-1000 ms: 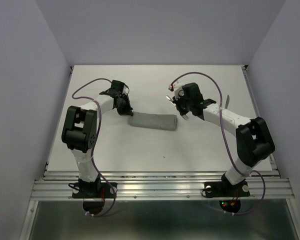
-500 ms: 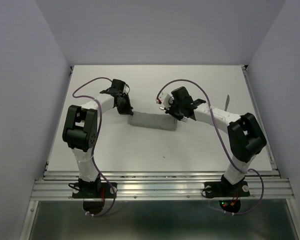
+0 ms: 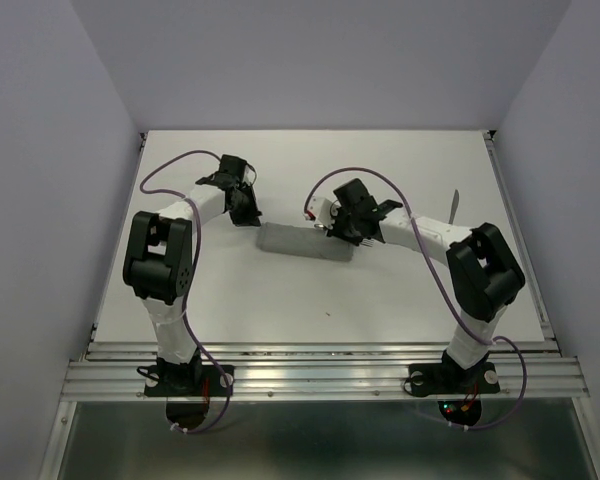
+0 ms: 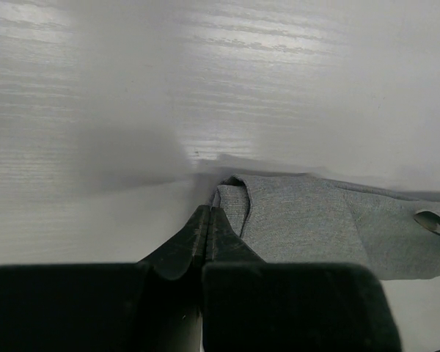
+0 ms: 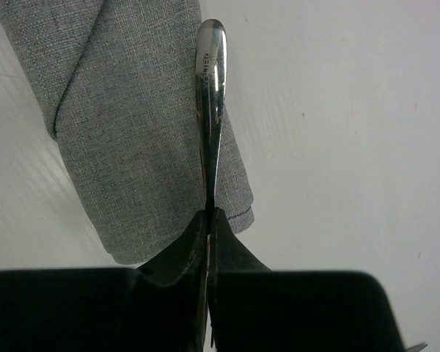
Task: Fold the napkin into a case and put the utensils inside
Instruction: Move the fork to the center of the board, then stuff the fork into the folded napkin.
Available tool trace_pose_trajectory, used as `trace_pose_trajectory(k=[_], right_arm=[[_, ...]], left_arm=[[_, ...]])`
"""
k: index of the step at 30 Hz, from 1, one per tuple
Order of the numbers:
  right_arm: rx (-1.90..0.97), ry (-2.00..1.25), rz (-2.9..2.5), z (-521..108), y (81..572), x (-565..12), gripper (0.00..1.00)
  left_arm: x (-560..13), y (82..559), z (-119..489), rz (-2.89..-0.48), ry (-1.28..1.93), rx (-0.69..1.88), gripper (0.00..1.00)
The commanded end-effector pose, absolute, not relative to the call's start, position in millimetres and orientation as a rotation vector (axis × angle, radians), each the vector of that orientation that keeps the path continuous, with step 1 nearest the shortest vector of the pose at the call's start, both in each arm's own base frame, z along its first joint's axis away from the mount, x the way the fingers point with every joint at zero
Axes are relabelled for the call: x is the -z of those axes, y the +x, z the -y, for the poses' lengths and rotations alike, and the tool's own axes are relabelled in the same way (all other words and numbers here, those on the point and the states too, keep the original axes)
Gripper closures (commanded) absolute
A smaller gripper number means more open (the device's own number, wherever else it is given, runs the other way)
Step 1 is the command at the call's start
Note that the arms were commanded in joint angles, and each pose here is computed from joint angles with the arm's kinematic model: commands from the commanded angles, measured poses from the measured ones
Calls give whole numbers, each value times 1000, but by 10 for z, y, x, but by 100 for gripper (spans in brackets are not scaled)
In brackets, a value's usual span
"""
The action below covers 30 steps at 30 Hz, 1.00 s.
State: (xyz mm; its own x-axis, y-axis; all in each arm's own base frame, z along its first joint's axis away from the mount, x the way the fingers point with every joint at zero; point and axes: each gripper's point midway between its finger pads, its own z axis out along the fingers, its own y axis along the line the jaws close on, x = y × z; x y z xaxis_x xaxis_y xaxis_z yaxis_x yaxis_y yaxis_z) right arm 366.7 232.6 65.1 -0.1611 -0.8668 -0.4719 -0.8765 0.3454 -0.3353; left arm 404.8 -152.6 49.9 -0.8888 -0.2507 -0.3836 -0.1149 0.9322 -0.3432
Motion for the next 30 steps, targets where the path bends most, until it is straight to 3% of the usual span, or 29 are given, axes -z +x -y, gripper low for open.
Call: trace_pose_trajectory(k=[1,30], right_arm=[[-39,-1542,-1967,-2485,3724,-774,99],[-51,-1649,-1965,-2681,3644,-586,99]], left_arm=[[-692,4092,1439,-2608,-241,423,95],[-264,3967,1736,-2740,-167,448,95]])
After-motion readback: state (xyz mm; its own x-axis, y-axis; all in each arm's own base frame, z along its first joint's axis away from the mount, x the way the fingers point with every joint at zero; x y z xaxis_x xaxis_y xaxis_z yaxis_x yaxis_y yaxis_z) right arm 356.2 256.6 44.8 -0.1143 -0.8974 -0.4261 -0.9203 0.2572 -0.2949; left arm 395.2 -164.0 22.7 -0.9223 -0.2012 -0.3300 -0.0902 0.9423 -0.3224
